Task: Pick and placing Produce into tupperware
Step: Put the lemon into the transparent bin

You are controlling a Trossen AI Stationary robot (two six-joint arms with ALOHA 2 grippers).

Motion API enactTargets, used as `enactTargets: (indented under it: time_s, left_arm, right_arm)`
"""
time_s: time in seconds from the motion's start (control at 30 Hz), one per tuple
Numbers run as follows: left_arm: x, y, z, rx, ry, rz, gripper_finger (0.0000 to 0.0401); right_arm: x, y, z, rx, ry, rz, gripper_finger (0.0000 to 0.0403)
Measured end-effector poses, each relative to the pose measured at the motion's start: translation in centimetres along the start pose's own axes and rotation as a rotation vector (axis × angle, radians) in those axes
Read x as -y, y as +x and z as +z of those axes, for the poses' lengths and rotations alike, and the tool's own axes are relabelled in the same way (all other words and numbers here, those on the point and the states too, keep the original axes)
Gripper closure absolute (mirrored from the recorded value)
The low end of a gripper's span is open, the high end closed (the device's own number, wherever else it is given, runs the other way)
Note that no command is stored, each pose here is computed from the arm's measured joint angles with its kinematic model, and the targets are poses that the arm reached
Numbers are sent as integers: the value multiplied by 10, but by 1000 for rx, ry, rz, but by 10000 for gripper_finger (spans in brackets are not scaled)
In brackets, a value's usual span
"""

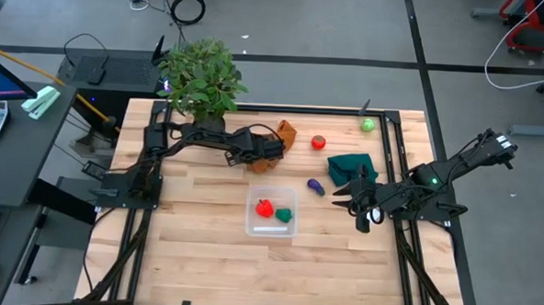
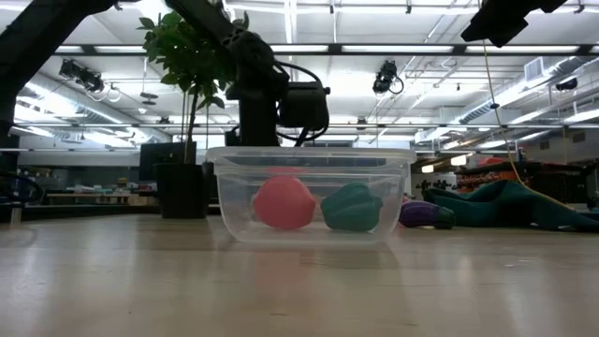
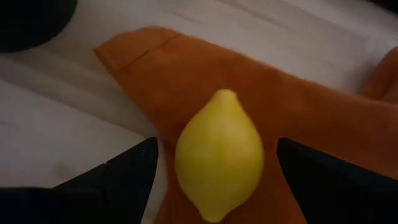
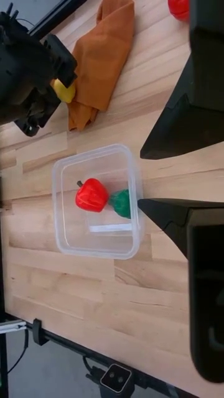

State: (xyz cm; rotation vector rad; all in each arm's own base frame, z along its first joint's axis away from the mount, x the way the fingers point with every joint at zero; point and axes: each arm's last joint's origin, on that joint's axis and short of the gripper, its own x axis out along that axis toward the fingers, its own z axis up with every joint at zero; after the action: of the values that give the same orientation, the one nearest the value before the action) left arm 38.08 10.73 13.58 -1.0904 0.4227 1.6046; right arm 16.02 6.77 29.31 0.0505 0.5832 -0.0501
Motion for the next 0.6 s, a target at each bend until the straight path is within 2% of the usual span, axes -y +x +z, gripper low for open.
enactTargets:
  time_s: [0.3,0.6]
  left_arm:
    - [-1,6,-4,-19,8,16,73]
    - [-1,6,-4,-17,5,14,128]
  right_arm:
    - [0,0,0,0,1,0,325]
    - [0,0,0,-2,1,-1,325]
